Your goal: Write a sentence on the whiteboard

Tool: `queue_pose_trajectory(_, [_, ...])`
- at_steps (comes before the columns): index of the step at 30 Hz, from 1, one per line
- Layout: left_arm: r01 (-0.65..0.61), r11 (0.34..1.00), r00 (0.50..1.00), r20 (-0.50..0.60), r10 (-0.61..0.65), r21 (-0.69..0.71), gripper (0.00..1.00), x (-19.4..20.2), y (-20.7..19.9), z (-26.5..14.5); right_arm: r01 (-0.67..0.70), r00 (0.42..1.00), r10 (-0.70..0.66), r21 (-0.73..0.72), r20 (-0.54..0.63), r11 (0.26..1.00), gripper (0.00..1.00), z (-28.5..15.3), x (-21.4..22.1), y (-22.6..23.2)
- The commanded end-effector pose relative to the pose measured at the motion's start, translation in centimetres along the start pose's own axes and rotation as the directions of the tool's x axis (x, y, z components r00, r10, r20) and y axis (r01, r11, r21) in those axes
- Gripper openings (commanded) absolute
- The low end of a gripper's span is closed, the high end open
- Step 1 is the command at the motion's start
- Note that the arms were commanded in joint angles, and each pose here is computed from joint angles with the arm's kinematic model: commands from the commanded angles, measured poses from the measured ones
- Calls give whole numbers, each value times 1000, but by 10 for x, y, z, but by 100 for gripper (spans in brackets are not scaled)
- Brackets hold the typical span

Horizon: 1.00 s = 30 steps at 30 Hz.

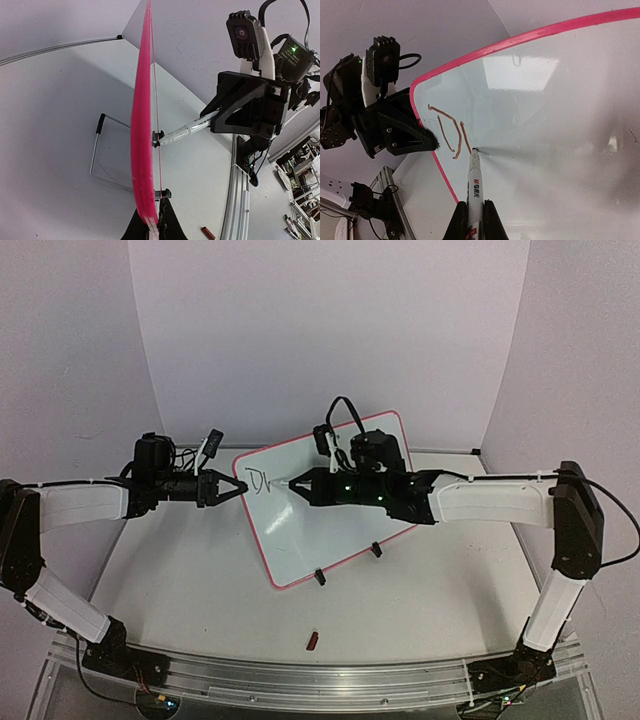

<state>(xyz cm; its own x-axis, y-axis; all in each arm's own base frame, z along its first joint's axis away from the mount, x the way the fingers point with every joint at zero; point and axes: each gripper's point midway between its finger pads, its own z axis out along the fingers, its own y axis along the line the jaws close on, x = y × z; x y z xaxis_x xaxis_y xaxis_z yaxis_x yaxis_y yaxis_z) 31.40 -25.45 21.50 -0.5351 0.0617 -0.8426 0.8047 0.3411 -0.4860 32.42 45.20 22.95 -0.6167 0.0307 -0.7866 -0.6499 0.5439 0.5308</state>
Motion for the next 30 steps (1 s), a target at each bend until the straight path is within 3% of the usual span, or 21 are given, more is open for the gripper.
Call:
queue_pose_trajectory(1, [-93, 996, 995, -26, 93, 18, 0, 5, -8, 4, 6, 996, -7, 12, 90, 1000, 0, -1, -28, 4])
queue_pose_trajectory(22, [-95, 995, 995, -26, 95, 16, 0, 5, -9, 4, 10, 986, -11, 7, 164, 1000, 0, -42, -39, 11])
queue_pose_trajectory(30, [-95, 995, 995, -26, 96, 17, 0, 5, -10, 4, 1, 989, 2, -22, 147, 1000, 0, -34, -41, 9])
